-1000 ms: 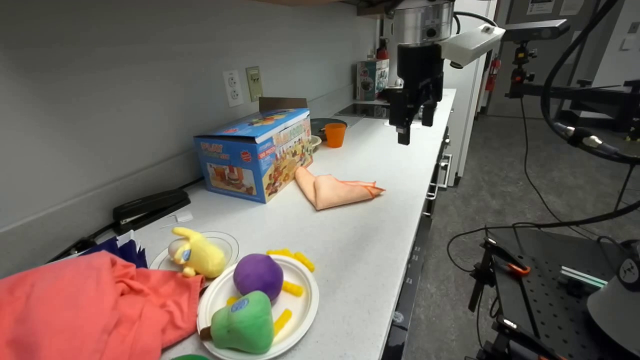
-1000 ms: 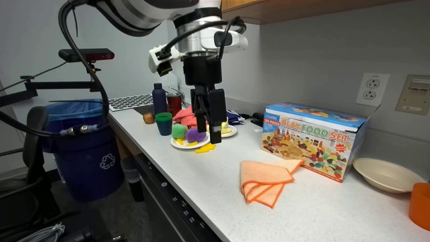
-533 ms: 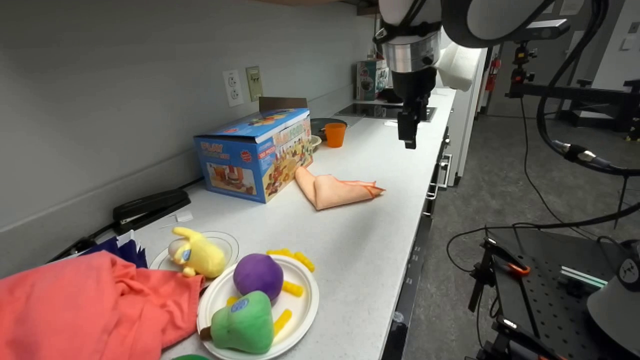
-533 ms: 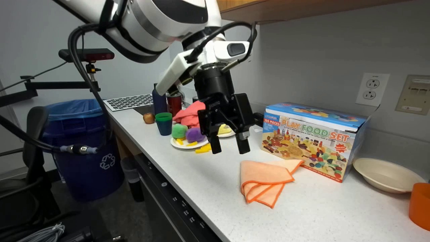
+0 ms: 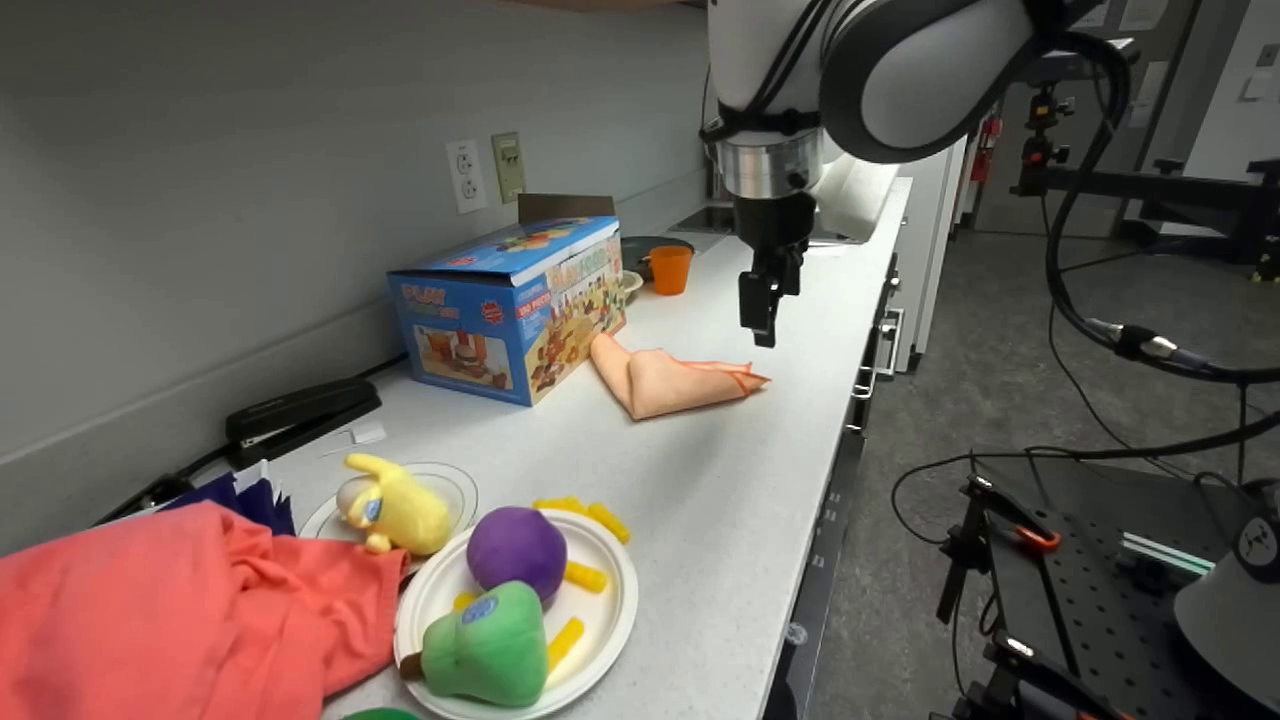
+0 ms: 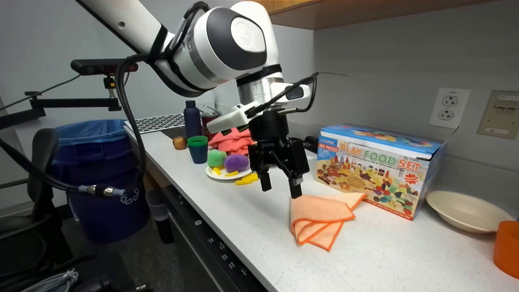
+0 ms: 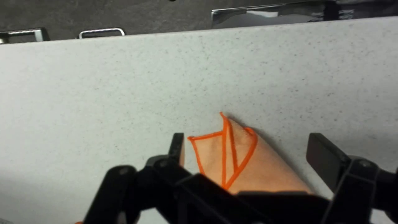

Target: Fold the towel

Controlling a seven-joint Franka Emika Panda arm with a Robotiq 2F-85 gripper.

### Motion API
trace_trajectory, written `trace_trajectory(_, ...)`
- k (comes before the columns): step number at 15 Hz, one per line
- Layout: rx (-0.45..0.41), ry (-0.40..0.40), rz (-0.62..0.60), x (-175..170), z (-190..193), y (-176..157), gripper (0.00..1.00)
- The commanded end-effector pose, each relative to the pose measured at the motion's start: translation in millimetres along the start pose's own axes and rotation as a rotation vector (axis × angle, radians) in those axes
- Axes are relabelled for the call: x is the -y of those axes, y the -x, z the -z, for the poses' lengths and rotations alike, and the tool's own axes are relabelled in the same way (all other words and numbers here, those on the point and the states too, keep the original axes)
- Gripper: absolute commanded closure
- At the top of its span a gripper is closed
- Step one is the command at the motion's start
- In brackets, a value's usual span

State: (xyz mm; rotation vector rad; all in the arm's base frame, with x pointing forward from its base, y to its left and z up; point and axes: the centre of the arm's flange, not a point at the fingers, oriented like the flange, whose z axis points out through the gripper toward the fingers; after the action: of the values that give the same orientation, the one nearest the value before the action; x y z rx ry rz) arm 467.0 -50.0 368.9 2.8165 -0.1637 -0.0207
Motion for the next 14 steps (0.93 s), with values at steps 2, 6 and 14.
trace_trajectory(2,0.085,-0.089,0.108,0.9,-0.3,-34.4,0.00)
trace_trajectory(6,0.077,-0.065,0.140,5.7,-4.1,-27.1,0.00)
trace_trajectory(14,0.079,-0.063,0.161,11.5,-0.6,-33.6,0.00)
